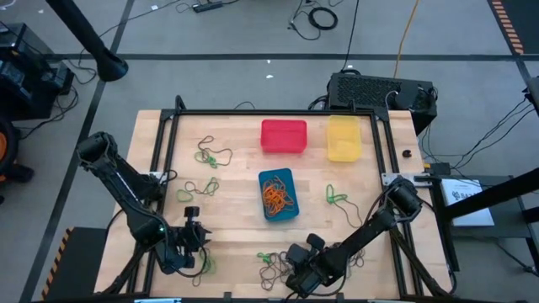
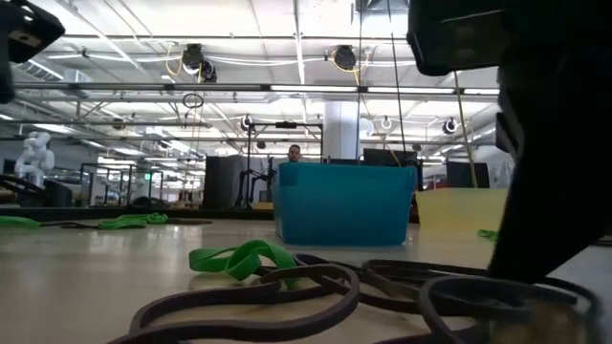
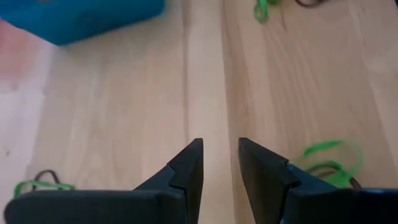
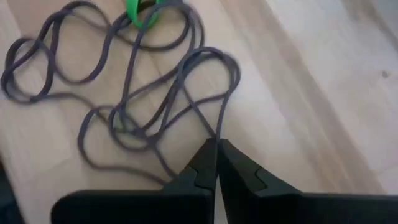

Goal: Sort rubber bands into baskets
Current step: Put the purple rubber band into the red bin

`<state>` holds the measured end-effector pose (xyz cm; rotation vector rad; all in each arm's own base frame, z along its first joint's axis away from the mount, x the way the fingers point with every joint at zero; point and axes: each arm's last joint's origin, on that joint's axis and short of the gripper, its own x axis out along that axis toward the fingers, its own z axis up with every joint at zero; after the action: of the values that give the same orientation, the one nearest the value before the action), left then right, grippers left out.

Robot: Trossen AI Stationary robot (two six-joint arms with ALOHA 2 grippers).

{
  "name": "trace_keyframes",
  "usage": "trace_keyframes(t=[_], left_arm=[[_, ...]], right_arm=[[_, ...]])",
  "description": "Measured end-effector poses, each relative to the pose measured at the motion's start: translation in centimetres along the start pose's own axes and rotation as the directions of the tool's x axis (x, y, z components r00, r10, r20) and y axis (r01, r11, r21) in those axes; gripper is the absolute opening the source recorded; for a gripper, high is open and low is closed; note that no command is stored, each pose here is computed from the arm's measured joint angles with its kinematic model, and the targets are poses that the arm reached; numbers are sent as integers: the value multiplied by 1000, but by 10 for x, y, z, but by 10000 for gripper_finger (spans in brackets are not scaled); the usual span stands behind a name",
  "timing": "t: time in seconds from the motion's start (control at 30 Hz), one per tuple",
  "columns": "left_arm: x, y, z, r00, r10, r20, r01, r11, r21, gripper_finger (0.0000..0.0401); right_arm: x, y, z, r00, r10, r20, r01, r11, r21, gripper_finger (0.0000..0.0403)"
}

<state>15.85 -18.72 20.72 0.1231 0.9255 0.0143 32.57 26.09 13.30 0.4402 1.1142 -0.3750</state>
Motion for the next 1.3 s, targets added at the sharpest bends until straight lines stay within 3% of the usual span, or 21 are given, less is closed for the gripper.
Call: trace_keyframes(t=[0.1, 0.27, 0.43, 0.6, 0.77, 1.0, 1.13, 1.3], left_arm=[[0, -1, 3, 999, 1, 43, 0, 1000, -24, 109], [5, -2, 23, 986, -59, 154, 71, 995, -72, 109], [19, 19, 49, 975, -12, 220, 29, 997, -70, 109], [35, 52, 78, 955, 16, 296, 38, 984, -176, 109], [42, 88, 111, 883, -57, 466, 218, 928, -302, 109], [38, 139, 141, 735, 77, 674, 347, 811, -472, 109], [29, 166, 146, 682, 165, 713, 375, 758, -534, 109], [6, 188, 145, 632, 237, 738, 379, 736, -561, 109]], right_arm=[[-14, -1, 5, 999, 29, -14, -29, 1000, -10, 3], [-63, -8, 33, 992, 114, 56, -110, 992, -66, 1], [-119, -34, 62, 979, 133, 152, -117, 987, -114, 1], [-167, -73, 89, 964, 80, 254, -40, 987, -157, 0], [-204, -125, 112, 959, -8, 283, 66, 978, -197, 0], [-219, -198, 157, 943, -151, 296, 228, 942, -247, 0], [-200, -242, 186, 951, -159, 265, 237, 927, -291, 0], [-168, -289, 211, 927, -144, 347, 240, 938, -250, 0]])
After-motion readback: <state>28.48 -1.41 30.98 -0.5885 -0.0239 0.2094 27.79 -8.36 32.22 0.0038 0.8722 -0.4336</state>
